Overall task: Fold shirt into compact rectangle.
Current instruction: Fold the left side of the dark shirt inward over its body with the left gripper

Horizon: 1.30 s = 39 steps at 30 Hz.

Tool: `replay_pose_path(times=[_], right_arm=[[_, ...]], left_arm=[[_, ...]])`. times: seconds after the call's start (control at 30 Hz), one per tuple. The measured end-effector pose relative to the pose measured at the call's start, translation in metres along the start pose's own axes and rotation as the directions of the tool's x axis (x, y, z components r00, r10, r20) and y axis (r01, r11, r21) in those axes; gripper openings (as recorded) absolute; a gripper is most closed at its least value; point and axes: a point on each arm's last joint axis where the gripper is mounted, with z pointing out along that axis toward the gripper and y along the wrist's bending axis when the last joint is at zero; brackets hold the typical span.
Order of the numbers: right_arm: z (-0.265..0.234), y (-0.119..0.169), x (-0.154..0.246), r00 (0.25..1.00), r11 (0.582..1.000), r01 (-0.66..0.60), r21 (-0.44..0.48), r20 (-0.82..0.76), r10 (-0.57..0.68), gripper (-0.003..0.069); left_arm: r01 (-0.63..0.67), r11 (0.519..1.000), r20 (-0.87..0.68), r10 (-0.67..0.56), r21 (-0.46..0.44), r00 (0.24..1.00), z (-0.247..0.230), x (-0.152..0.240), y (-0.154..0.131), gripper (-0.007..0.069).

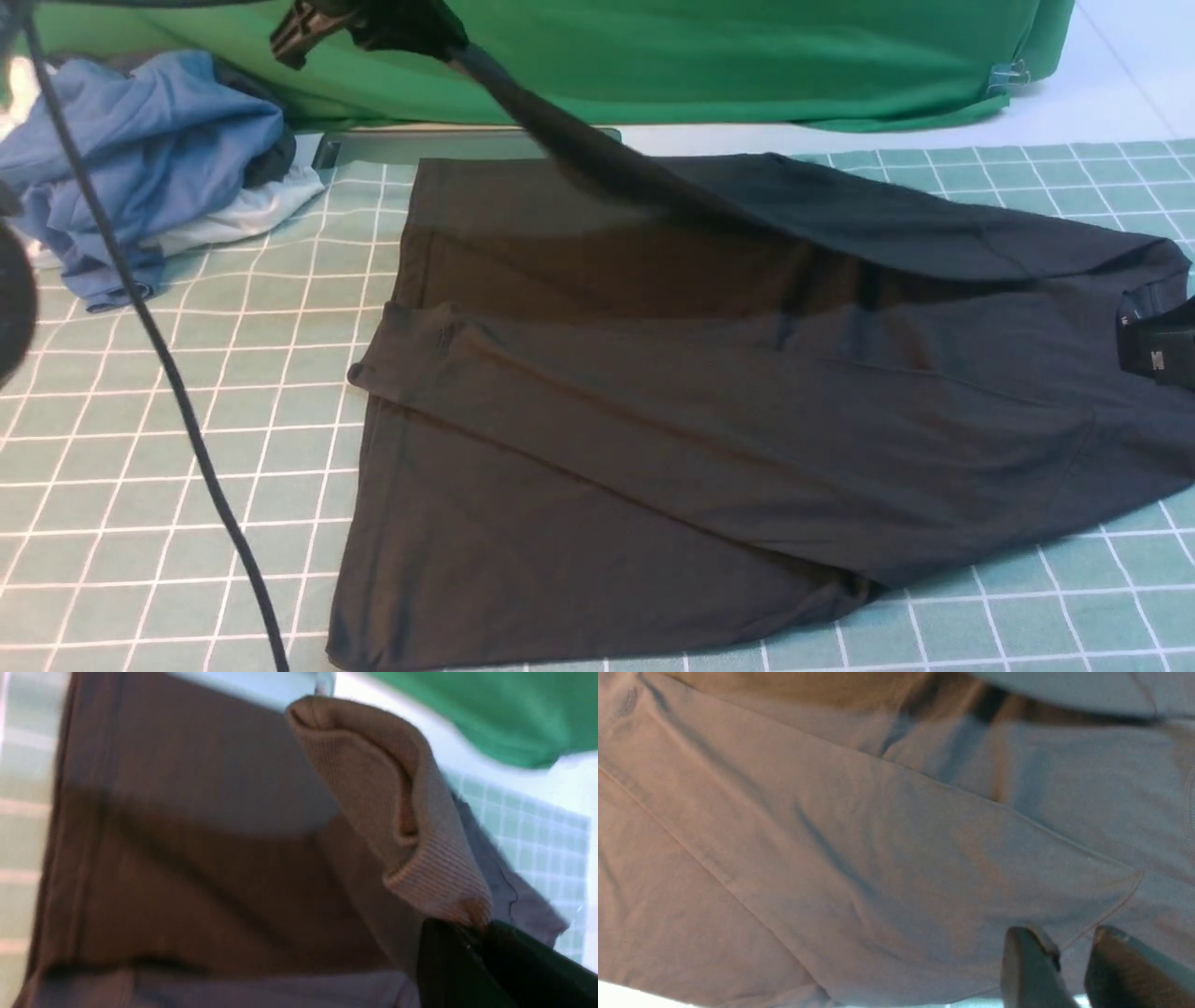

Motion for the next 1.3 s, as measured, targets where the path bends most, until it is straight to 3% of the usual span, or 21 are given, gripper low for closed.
replay_pose_path(times=[0.1, 0.3, 0.53, 0.73, 0.93, 1.07, 1.3], right_arm=[[0.000, 0.000, 0.000, 1.000, 1.000, -0.001, -0.001, 0.000, 0.001, 0.0215], [0.000, 0.000, 0.000, 1.000, 1.000, 0.000, 0.001, 0.004, 0.000, 0.0217], [0.000, -0.001, -0.002, 1.000, 1.000, 0.013, 0.016, 0.026, -0.013, 0.0225], [0.000, -0.002, -0.003, 0.999, 1.000, -0.001, 0.017, 0.033, 0.000, 0.0234], [0.000, -0.002, -0.003, 0.999, 1.000, -0.003, 0.018, 0.035, 0.003, 0.0237], [0.000, -0.002, -0.004, 0.999, 1.000, -0.003, 0.018, 0.040, 0.002, 0.0237], [0.000, -0.002, -0.002, 1.000, 1.000, -0.002, 0.017, 0.027, 0.002, 0.0237]], left_arm=[[0.035, 0.999, -0.050, -0.037, -0.027, 0.998, -0.005, 0.016, 0.004, 0.0021], [0.038, 0.987, -0.244, -0.076, -0.158, 0.967, 0.017, 0.084, 0.029, 0.0021], [0.074, 0.955, -0.223, -0.142, -0.287, 0.964, 0.053, 0.136, 0.082, 0.0021], [0.033, 0.942, -0.213, -0.110, -0.333, 0.971, 0.057, 0.141, 0.093, 0.0039], [-0.064, 0.918, -0.228, -0.029, -0.391, 0.973, 0.044, 0.137, 0.094, 0.0167], [-0.072, 0.905, -0.185, -0.007, -0.418, 0.983, 0.014, 0.126, 0.078, 0.0282], [-0.033, 0.919, -0.289, -0.090, -0.393, 0.953, -0.022, 0.146, 0.059, 0.0407]])
